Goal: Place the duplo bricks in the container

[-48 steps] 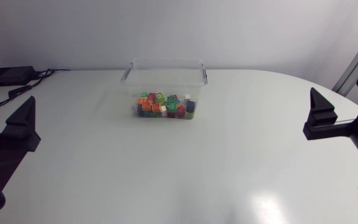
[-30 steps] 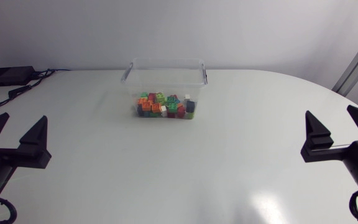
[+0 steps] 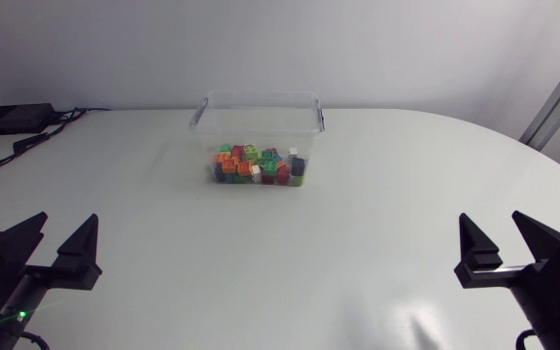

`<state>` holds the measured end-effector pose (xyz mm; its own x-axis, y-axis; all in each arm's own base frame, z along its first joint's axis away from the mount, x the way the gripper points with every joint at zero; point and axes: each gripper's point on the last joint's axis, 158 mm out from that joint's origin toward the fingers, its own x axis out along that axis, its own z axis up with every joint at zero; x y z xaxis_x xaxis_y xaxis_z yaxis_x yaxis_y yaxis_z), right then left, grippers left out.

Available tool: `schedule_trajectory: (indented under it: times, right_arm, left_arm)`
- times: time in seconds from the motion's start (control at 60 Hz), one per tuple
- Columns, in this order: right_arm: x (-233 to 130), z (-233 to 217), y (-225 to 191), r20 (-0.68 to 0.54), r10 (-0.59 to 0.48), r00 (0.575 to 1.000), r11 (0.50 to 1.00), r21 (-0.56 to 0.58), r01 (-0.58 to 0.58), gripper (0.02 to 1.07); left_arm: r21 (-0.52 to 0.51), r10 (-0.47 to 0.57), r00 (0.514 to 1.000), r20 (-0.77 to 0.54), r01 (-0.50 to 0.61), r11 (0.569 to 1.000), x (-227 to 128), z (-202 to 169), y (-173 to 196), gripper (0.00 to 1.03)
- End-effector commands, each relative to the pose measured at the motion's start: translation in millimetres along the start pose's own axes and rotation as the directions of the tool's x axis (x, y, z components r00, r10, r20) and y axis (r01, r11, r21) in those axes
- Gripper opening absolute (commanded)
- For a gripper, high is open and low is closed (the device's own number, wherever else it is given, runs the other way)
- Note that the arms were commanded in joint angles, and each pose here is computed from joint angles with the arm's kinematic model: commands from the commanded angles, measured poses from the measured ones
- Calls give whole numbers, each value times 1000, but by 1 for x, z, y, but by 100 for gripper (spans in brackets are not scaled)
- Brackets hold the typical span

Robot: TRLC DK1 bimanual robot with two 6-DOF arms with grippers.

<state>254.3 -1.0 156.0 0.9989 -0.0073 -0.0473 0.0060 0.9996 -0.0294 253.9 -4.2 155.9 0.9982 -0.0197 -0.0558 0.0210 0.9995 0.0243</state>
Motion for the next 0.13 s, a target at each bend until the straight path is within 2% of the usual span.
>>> schedule_trajectory:
  times: [0.0,0.117]
  right_arm:
    - [0,-7,-1,-10,-2,1000,1000,29,3,103]
    - [0,-7,-1,-10,-2,1000,1000,29,3,103]
  left_arm:
    - [-25,3,1000,-5,-3,1000,1,-6,1,98]
    - [-25,3,1000,-5,-3,1000,1,-6,1,99]
